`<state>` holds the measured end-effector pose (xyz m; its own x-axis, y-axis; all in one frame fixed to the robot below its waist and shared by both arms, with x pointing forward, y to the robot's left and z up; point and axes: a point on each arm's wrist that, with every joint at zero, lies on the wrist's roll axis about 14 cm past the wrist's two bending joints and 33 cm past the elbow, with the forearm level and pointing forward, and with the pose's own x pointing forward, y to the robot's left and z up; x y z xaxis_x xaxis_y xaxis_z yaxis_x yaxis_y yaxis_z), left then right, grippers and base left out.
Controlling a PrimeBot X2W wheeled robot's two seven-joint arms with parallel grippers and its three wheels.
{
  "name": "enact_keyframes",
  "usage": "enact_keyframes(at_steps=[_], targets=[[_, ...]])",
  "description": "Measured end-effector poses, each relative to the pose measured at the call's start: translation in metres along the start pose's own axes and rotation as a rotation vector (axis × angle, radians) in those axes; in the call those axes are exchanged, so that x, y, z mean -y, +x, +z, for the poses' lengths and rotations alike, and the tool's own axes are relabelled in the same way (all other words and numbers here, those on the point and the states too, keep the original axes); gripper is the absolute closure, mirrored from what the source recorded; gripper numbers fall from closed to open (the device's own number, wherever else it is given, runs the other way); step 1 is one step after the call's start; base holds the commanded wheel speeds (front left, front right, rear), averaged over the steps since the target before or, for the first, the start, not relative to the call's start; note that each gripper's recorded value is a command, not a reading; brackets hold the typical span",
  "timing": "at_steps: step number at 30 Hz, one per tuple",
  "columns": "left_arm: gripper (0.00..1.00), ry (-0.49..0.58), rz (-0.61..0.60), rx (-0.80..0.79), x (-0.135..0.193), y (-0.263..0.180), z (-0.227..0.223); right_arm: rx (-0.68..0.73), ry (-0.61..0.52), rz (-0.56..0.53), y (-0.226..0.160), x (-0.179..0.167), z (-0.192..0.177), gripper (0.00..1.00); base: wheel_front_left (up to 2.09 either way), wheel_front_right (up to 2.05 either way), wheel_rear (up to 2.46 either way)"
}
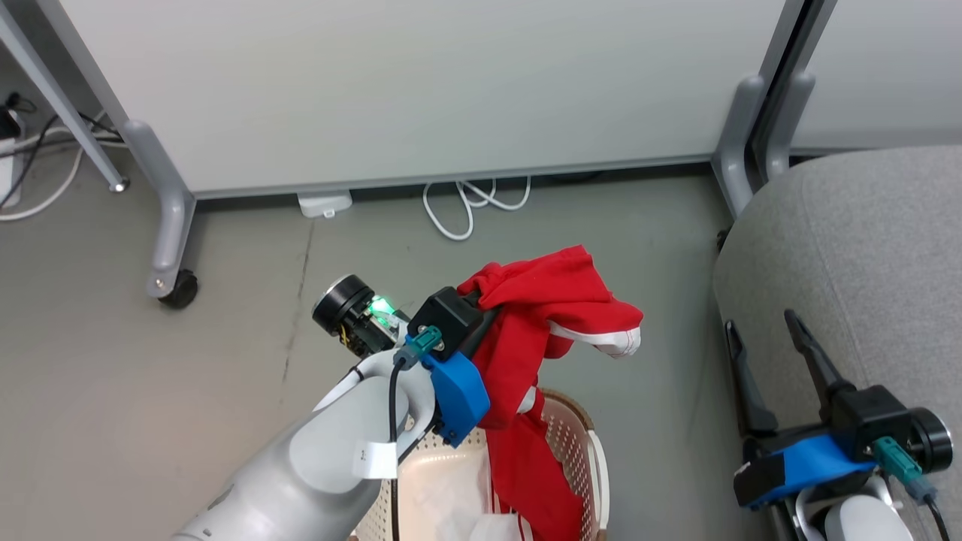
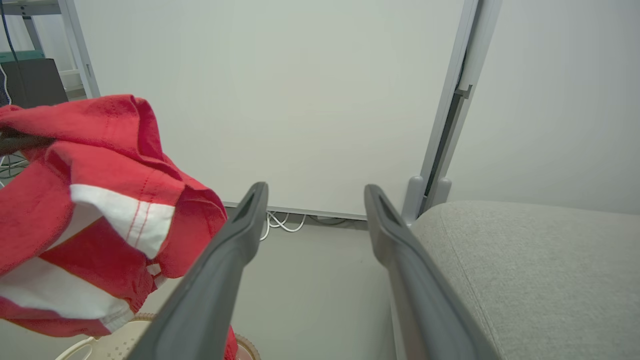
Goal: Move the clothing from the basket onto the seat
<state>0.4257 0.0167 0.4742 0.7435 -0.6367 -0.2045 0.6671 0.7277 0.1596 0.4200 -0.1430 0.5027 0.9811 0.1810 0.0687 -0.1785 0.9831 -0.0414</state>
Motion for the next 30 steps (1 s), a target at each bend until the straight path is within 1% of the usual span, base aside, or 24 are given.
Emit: enact_keyframes(at_steps=[6, 11, 22, 30], targets=[[1.0, 0.016, 0.02, 0.028, 0.0, -0.014, 0.011, 0.002, 0.0, 0.002, -0.016, -0.003, 0.004, 0.0, 0.0, 0.0, 0.0], [1.0, 0.026, 0.029, 0.044, 0.001, -0.021, 0.018, 0.008, -0.001, 0.034, -0.023, -0.015, 0.007, 0.0, 0.0, 0.0, 0.0], [1.0, 0.025, 0.038, 0.042, -0.002, -0.023, 0.015, 0.003, -0.034, 0.176, -0.023, -0.052, 0.005, 0.0, 0.0, 0.0, 0.0], [1.0, 0.022, 0.032, 0.037, -0.001, -0.021, 0.013, 0.018, -0.108, 0.292, -0.012, -0.073, 0.009, 0.0, 0.0, 0.0, 0.0]])
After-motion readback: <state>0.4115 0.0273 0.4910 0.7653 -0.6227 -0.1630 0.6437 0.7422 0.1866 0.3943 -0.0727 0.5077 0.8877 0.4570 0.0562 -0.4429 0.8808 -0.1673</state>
